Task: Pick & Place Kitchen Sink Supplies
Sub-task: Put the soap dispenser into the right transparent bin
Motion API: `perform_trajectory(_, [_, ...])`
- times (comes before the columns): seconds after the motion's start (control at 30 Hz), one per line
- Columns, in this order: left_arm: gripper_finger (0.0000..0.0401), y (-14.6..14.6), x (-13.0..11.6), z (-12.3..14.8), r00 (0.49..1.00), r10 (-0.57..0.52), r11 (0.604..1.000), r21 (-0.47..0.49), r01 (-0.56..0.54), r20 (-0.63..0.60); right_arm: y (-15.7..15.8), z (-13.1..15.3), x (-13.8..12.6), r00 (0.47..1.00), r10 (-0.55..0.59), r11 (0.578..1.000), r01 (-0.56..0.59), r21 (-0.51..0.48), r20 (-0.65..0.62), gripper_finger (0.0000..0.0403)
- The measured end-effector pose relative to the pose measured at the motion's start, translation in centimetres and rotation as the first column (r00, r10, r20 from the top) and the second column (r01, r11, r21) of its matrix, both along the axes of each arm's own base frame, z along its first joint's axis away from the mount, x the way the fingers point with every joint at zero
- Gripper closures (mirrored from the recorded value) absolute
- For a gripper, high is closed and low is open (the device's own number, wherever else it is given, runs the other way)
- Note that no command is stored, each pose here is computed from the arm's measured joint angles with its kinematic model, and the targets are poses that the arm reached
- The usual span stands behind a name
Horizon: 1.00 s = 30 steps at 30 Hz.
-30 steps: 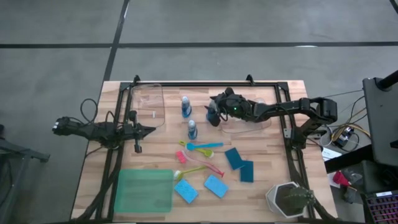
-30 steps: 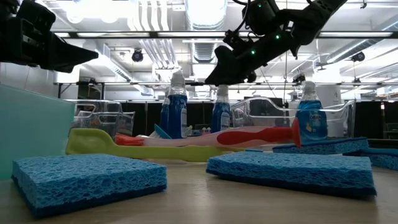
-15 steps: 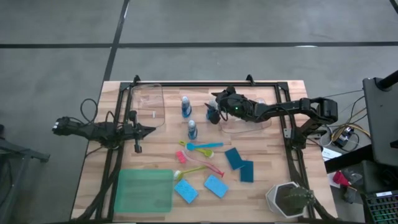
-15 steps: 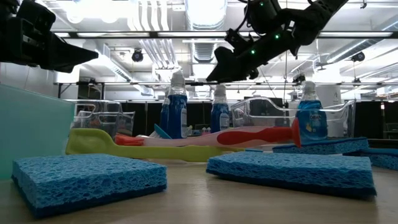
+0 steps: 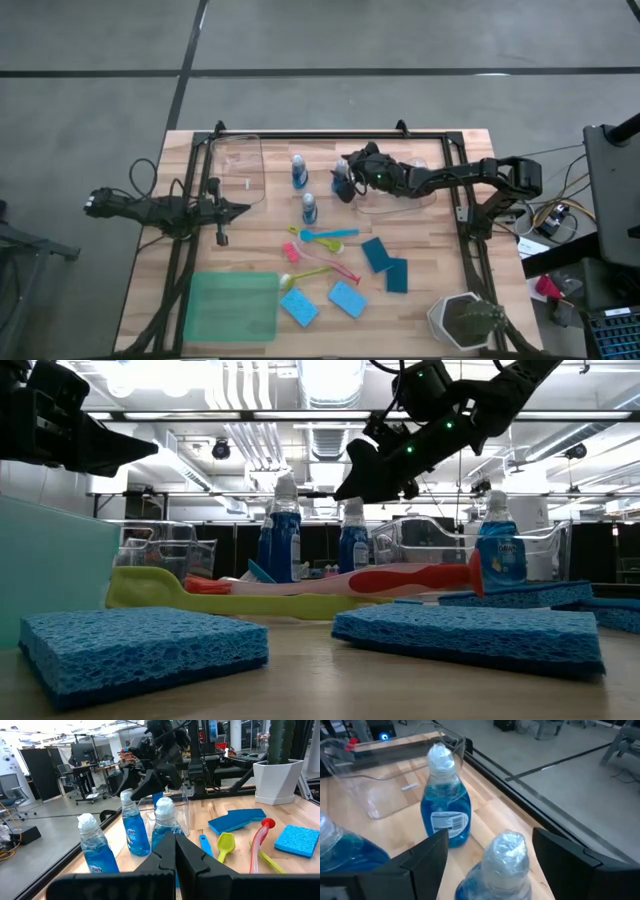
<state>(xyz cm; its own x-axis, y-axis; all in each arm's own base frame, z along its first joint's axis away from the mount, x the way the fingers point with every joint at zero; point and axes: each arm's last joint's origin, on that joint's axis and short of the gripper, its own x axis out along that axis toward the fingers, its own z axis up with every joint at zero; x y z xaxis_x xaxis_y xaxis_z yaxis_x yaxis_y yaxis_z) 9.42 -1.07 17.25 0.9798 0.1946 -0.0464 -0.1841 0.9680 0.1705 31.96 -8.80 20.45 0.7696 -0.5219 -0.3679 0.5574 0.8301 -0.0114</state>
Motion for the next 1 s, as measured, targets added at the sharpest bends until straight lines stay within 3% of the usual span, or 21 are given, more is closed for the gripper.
perform_trajectory(0.27, [0.0401, 0.0, 0.0, 0.0, 1.0, 0.0, 1.0, 0.0, 0.0, 0.0, -0.2, -1.2, 0.3, 1.0, -0.017, 0.999, 0.018, 0.028, -0.023, 0.0176])
perform_trajectory(0.6, [0.0401, 0.0, 0.0, 0.0, 1.0, 0.0, 1.0, 0.0, 0.0, 0.0, -0.2, -0.9, 0.6, 1.0, -0.005, 1.0, 0.005, -0.015, -0.011, 0.0277])
perform_trajectory(0.83, [0.0401, 0.0, 0.0, 0.0, 1.0, 0.0, 1.0, 0.0, 0.0, 0.0, -0.3, 0.2, 0.8, 1.0, 0.008, 0.999, -0.008, -0.032, 0.018, 0.0278])
perform_trajectory(1.0, [0.0401, 0.0, 0.0, 0.0, 1.0, 0.0, 1.0, 0.0, 0.0, 0.0, -0.1, 2.6, 0.3, 0.995, 0.031, 0.999, -0.027, -0.044, 0.095, 0.0269])
